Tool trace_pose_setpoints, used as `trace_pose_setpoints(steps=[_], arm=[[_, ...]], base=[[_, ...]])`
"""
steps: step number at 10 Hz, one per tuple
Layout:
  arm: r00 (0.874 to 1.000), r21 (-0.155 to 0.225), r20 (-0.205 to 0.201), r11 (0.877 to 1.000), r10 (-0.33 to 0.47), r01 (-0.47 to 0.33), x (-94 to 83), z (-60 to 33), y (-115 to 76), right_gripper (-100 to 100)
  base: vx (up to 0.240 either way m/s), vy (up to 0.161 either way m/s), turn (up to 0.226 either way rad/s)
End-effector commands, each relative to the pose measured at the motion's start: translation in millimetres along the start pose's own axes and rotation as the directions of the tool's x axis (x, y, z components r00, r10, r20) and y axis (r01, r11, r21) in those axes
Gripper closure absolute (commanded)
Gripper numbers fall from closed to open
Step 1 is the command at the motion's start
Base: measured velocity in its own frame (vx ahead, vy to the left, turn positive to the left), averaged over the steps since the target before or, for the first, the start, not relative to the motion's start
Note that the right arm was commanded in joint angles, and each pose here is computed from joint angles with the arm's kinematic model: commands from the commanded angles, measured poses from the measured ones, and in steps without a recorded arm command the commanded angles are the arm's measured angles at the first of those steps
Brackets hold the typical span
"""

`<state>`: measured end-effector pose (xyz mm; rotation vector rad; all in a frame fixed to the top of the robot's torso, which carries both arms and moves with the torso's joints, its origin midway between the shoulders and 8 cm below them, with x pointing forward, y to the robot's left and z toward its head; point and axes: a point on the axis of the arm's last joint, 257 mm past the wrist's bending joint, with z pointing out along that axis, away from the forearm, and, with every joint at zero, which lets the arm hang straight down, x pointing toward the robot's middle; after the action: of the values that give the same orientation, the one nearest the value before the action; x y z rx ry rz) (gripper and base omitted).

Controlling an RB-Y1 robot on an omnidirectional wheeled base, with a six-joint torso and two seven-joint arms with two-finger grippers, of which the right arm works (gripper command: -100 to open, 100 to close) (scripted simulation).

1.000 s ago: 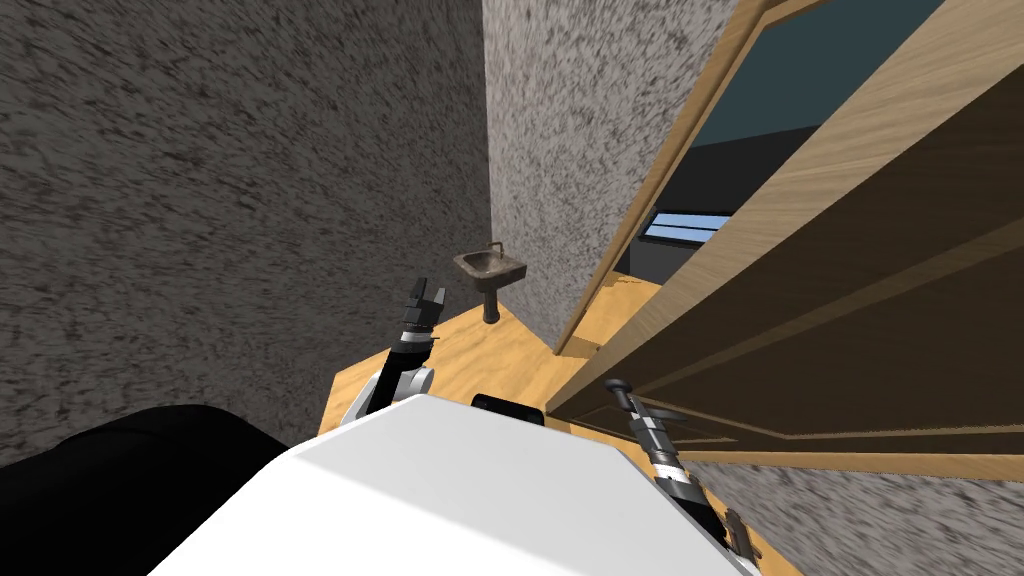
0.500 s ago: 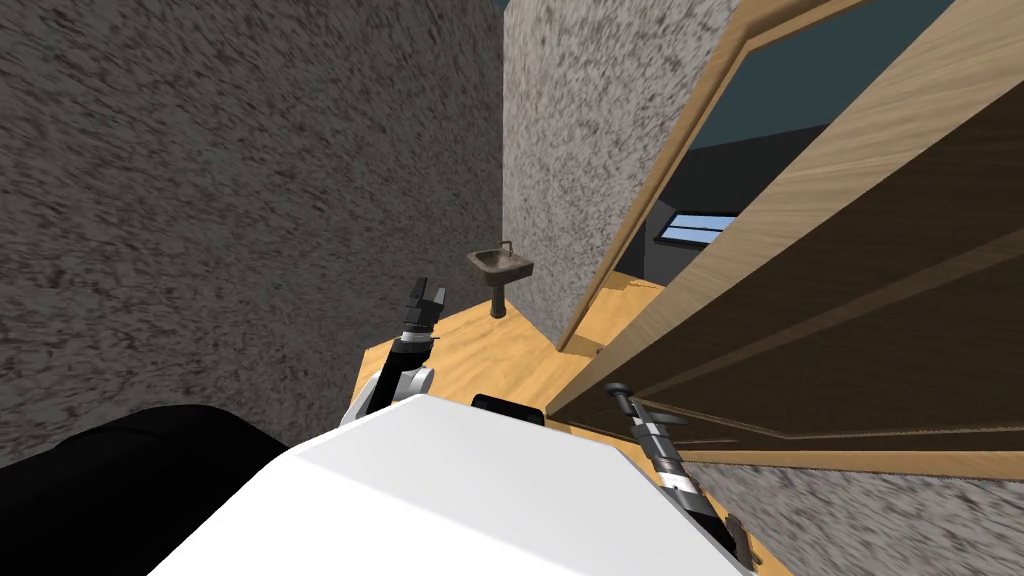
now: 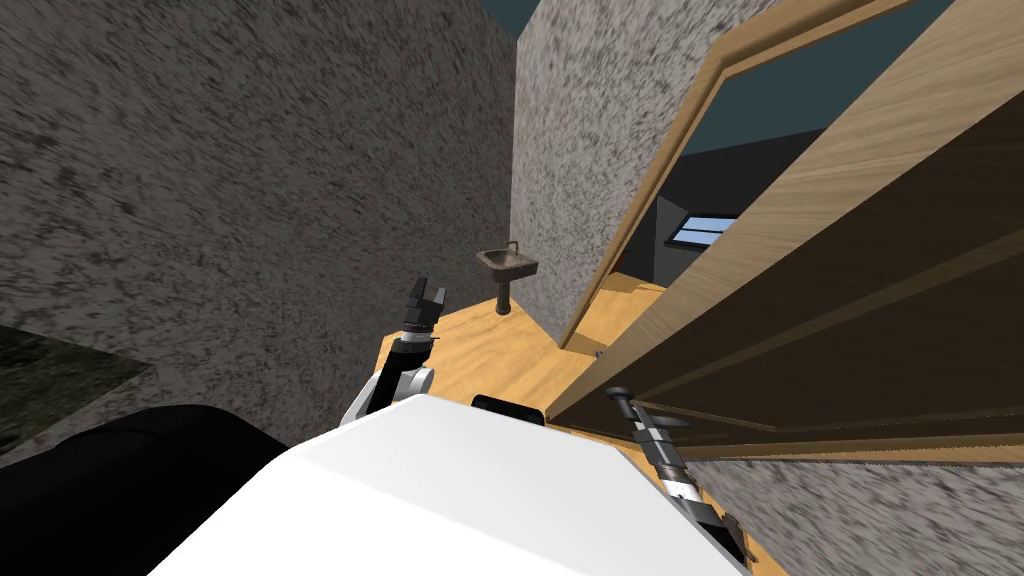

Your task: Pull the door open

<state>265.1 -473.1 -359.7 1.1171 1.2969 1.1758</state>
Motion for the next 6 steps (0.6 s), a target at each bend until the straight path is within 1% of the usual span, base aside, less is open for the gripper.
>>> trace_pose_setpoints(steps=[1,3,6], arm=[[1.0,-0.005,-0.005,1.0,-0.002,0.002,-0.3,-0.8,1.6,100],[1.0,-0.006,-0.011,1.0,-0.003,0.003,-1.2,-2.7,2.1,100],[1.0,-0.009,-0.02,1.0,-0.005,0.005,-2.8,-5.9,3.0,100]], base=[[-0.186,-0.061,0.153],[-0.192,-0.046,0.149],[-0.201,-0.066,0.161]])
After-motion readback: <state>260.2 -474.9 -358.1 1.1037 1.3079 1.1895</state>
